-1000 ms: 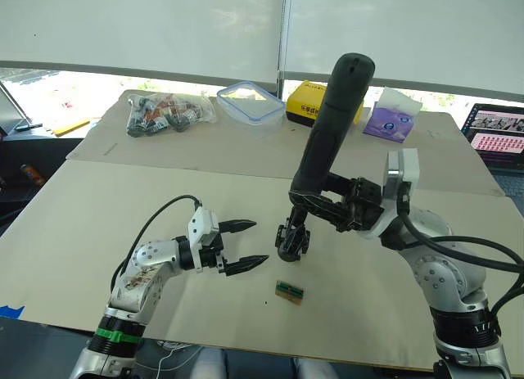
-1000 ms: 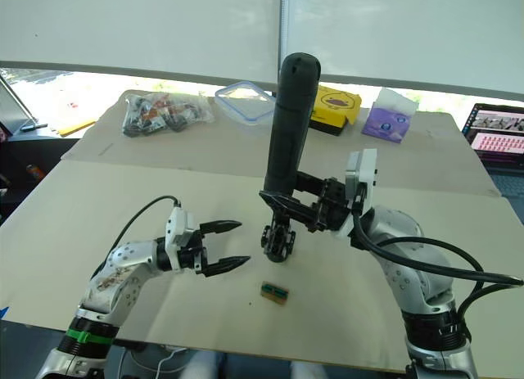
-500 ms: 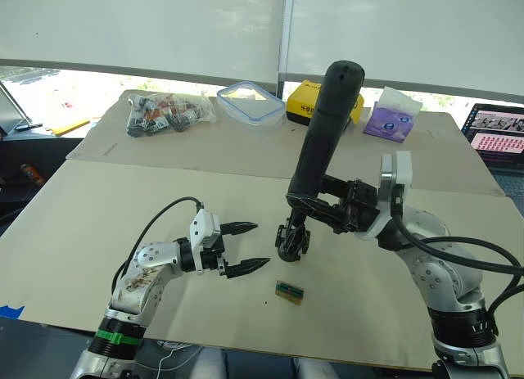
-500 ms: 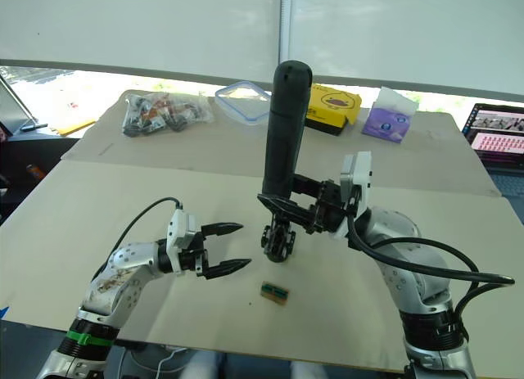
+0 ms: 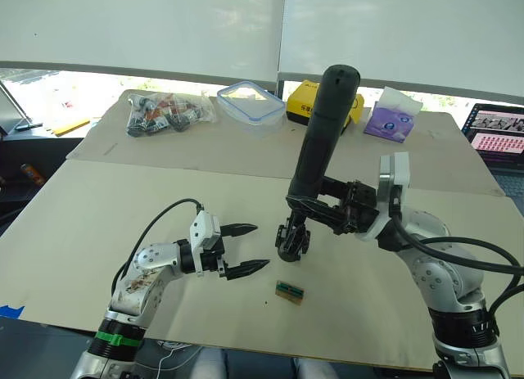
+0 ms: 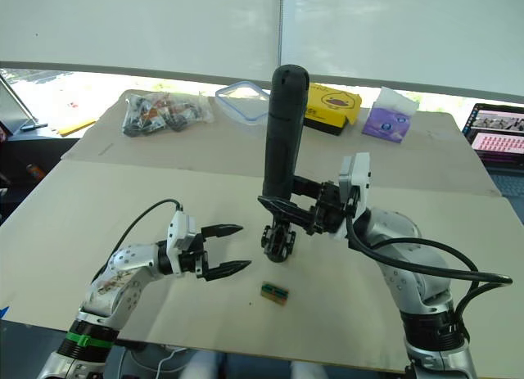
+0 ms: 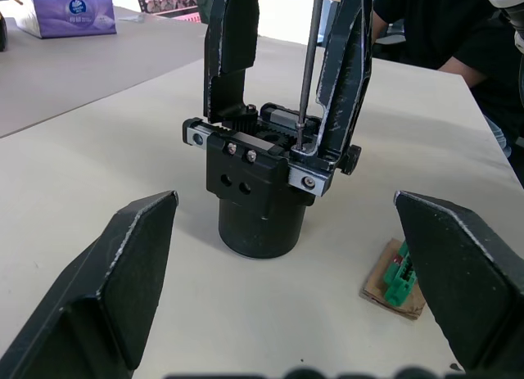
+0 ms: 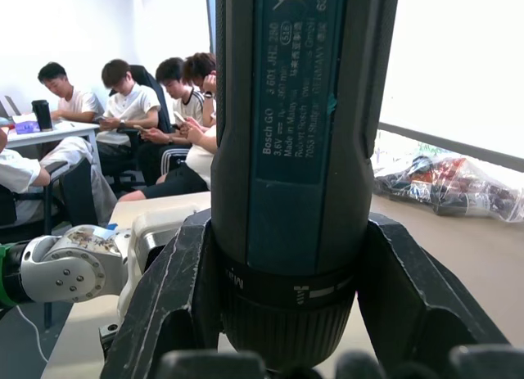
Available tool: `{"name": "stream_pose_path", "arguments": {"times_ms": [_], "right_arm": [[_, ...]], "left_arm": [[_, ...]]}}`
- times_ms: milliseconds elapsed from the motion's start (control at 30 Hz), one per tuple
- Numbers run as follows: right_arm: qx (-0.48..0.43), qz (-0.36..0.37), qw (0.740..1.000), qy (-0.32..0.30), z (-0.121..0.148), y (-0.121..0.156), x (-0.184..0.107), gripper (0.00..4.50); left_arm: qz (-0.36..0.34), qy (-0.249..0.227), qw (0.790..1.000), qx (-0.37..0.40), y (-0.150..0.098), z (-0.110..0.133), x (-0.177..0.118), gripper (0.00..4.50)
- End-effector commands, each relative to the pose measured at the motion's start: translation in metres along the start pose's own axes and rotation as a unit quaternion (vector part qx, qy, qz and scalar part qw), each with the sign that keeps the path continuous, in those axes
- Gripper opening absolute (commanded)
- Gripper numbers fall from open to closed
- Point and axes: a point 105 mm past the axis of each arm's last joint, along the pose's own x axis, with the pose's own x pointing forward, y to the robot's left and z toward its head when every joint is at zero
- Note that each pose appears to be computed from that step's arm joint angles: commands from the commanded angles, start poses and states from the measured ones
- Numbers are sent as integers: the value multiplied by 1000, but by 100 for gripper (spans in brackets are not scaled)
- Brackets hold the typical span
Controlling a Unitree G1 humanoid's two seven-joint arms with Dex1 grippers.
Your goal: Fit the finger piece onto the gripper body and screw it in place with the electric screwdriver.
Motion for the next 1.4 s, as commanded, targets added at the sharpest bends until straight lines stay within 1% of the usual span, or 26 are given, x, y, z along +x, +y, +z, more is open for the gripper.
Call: {"name": "stream_pose_path", "arguments": {"times_ms": [33,433,700,767,1000,1167,1400], "right_arm": [[-31,-1,999,-18,17,-4,1,191],[-25,15,1000,-11,10,4,4,191],[-25,18,999,-11,10,6,5,191],[-26,18,999,-11,10,7,5,191],[-30,22,999,-9,8,12,6,191],[-33,22,999,-8,8,12,6,191],[-38,22,999,-6,8,12,5,191]], "left_arm": [[-11,-7,1000,28,-3,10,1,450],[-9,-8,999,29,-2,10,1,450],[-10,-9,1000,28,-2,7,9,450],[-9,-3,1000,30,-1,5,11,450],[-9,40,998,38,4,-13,24,450],[-17,55,997,43,9,-23,36,450],[-29,65,996,51,19,-29,56,450]]}}
